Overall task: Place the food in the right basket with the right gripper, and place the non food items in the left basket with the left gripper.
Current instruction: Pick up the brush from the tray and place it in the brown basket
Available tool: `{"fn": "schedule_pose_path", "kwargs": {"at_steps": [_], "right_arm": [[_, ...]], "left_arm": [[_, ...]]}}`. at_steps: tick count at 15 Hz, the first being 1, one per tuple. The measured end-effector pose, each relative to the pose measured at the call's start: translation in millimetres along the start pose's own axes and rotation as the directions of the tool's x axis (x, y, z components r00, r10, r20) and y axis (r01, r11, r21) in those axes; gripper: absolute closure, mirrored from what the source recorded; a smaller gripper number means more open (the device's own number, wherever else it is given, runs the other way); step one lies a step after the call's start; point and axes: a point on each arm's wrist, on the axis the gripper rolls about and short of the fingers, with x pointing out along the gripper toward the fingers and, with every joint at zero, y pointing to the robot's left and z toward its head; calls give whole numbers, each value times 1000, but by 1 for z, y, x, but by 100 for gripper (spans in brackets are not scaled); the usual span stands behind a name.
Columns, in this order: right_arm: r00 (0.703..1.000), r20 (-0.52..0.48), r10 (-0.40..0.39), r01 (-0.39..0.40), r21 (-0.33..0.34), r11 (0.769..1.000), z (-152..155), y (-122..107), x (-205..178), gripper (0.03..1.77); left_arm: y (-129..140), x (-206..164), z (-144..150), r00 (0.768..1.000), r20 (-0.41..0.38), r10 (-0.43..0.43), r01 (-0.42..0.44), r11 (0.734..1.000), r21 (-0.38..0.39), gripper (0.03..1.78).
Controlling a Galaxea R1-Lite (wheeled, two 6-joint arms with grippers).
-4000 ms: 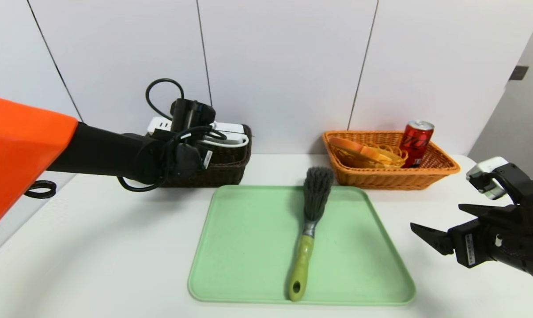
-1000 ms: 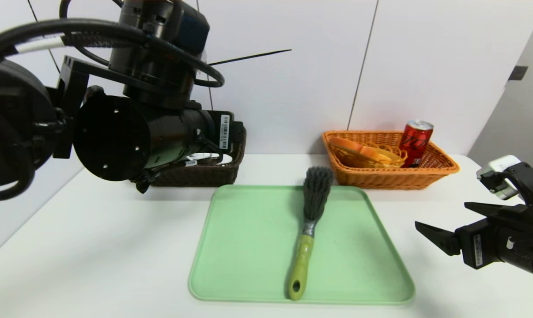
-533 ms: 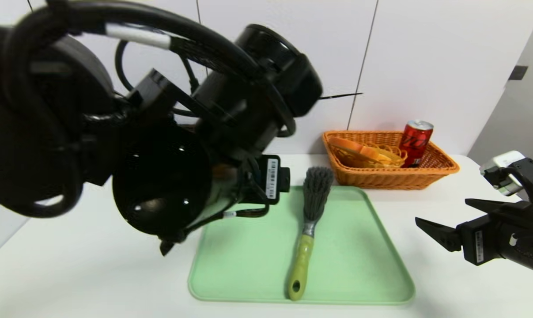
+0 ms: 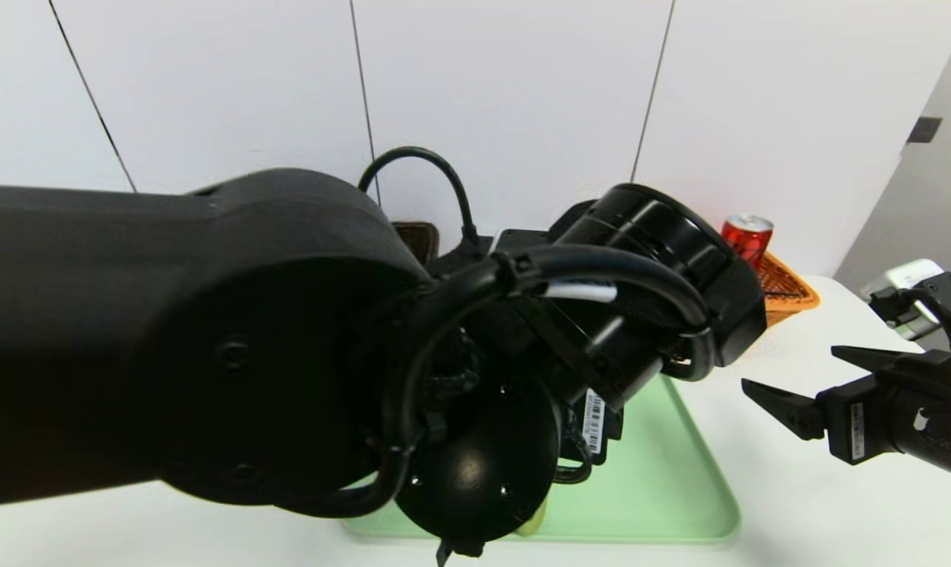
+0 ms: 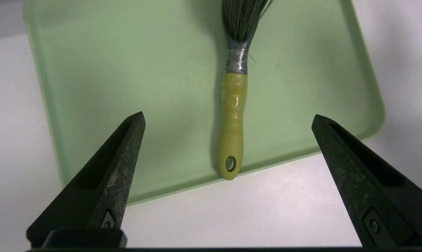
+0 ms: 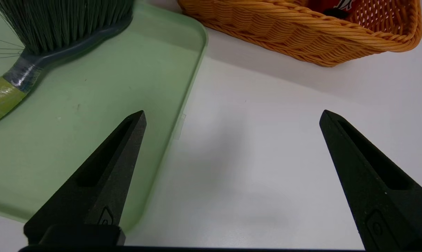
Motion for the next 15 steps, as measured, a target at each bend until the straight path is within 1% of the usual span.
{"fn": "schedule_pose_path", "kwargs": {"at_steps": [2,4,8,10,15], "right_arm": [[1000,15,-4,4,5,1000,4,-1,0,9],[1000,23,-5,5,10,1000,7,-1,-1,9],[999,34,-6,5,19,1000,10,-2,-1,9],[999,37,-7,6,19,1000,11,-2,-1,9],[999,33,-5,5,18,1000,10,-2,-1,9]], "left_arm": [[-7,13,-6,1000,-28,-7,8,1000,12,12],[-11,28,-12,998,-56,6,-4,999,32,12],[-20,53,-17,999,-50,8,-5,998,69,12],[-18,68,-16,999,-48,26,-22,995,93,12],[-3,115,-10,996,-31,83,-79,992,96,12]]}}
